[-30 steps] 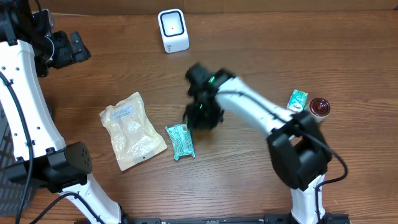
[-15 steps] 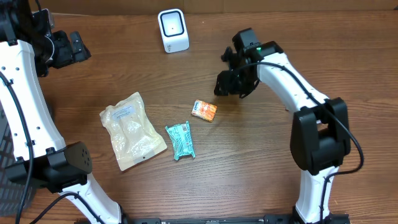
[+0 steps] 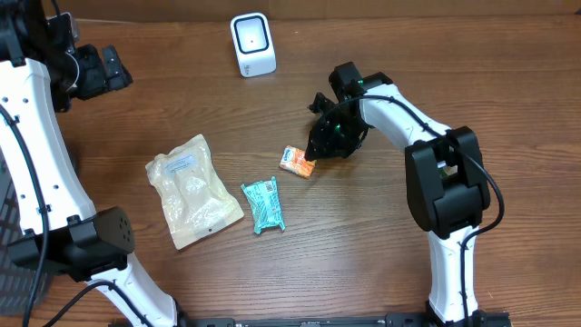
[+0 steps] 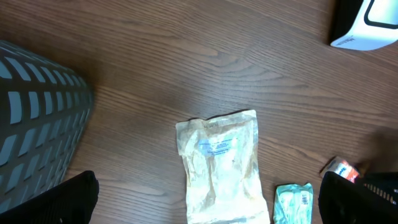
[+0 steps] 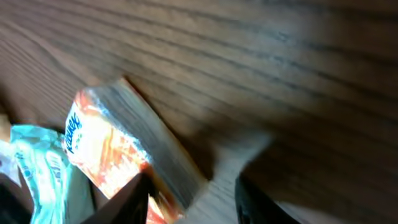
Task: Scan the item barcode
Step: 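Grasp the orange Kleenex pack with the right gripper, then lift the orange pack and carry it under the scanner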
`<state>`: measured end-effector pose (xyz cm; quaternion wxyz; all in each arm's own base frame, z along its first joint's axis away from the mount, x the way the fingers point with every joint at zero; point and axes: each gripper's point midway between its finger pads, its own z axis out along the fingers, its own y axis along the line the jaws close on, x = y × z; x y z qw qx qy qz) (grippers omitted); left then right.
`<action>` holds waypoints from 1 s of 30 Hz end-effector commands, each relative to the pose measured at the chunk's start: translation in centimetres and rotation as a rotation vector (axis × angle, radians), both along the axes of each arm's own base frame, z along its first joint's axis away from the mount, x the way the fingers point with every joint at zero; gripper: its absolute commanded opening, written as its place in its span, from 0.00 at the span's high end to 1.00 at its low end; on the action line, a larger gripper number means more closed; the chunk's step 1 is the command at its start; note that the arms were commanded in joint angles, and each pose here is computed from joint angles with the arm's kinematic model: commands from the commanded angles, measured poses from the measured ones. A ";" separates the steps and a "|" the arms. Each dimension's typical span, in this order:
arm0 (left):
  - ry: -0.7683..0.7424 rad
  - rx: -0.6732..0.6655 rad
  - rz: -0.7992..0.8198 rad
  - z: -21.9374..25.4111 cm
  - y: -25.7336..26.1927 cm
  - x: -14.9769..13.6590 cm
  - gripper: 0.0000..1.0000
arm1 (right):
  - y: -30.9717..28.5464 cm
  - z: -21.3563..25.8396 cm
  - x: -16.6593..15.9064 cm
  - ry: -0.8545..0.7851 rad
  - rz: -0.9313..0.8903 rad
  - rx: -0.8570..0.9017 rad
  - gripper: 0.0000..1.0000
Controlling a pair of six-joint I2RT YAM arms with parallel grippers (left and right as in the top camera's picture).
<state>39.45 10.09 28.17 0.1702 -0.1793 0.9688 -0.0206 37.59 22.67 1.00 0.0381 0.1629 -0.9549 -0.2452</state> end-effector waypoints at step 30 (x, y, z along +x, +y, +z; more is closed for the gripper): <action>0.001 0.008 -0.020 0.0 -0.2 0.1 0.00 | 4.6 10.5 -2.1 0.288 -0.078 0.679 0.96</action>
